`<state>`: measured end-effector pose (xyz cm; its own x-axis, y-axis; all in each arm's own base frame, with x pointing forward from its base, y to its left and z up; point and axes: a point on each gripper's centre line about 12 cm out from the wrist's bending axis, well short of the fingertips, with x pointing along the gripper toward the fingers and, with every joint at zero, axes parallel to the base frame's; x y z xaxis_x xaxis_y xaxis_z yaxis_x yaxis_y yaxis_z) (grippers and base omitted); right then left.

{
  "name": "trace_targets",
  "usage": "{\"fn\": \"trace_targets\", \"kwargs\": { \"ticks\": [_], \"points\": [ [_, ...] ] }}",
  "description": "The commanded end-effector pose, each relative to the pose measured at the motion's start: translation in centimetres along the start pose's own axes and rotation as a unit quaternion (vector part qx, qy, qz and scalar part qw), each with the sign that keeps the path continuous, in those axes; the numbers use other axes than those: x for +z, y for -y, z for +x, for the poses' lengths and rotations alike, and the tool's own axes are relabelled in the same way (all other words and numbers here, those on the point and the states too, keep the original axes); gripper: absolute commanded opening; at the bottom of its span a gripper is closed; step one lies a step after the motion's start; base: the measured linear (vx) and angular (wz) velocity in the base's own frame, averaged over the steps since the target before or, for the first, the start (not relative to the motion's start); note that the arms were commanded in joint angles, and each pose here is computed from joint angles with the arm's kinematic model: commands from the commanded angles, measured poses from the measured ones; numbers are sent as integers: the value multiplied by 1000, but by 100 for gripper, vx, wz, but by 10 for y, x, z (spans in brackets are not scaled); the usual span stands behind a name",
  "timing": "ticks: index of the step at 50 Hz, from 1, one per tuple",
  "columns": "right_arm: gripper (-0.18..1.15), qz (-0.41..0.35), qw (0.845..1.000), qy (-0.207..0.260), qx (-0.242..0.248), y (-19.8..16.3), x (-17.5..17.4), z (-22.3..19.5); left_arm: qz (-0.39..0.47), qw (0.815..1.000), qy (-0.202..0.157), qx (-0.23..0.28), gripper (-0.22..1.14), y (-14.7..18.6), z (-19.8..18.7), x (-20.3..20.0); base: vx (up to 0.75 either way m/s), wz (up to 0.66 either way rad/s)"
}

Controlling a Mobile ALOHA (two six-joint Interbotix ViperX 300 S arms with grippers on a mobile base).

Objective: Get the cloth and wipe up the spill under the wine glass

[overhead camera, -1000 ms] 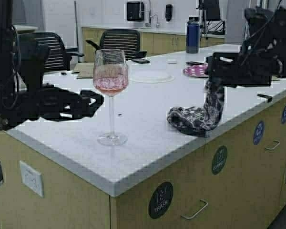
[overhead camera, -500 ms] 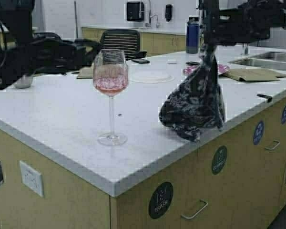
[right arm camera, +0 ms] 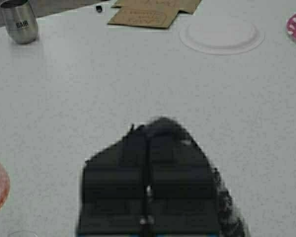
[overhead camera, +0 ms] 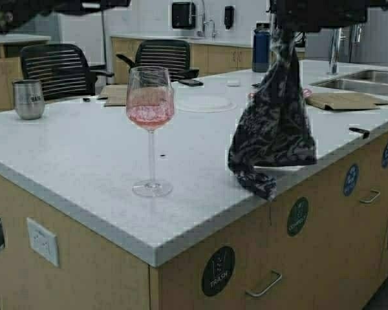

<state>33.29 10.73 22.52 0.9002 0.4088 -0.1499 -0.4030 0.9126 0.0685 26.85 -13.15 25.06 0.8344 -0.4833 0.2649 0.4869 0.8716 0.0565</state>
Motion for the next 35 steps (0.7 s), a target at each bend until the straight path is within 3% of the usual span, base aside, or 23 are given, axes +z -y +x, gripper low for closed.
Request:
{"fn": "trace_targets", "kwargs": {
  "ticks": [1, 9, 20, 31, 35],
  "points": [
    [6, -13, 999, 36, 9, -11, 39, 1, 6, 1000, 14, 6, 96, -3, 11, 36, 0, 0],
    [6, -20, 999, 44, 15, -22, 66, 4, 12, 1000, -3, 13, 96, -6, 15, 61, 0, 0],
    [6, -27, 998, 55, 11, -31, 106, 4, 19, 1000, 11, 20, 96, -9, 12, 101, 0, 0],
    [6, -31, 997, 71, 6, -36, 141, -7, 26, 999, -32, 28, 96, -12, 16, 123, 0, 0],
    [6, -33, 996, 81, 5, -37, 150, -11, 29, 999, -30, 29, 96, -12, 18, 130, 0, 0]
  ]
}}
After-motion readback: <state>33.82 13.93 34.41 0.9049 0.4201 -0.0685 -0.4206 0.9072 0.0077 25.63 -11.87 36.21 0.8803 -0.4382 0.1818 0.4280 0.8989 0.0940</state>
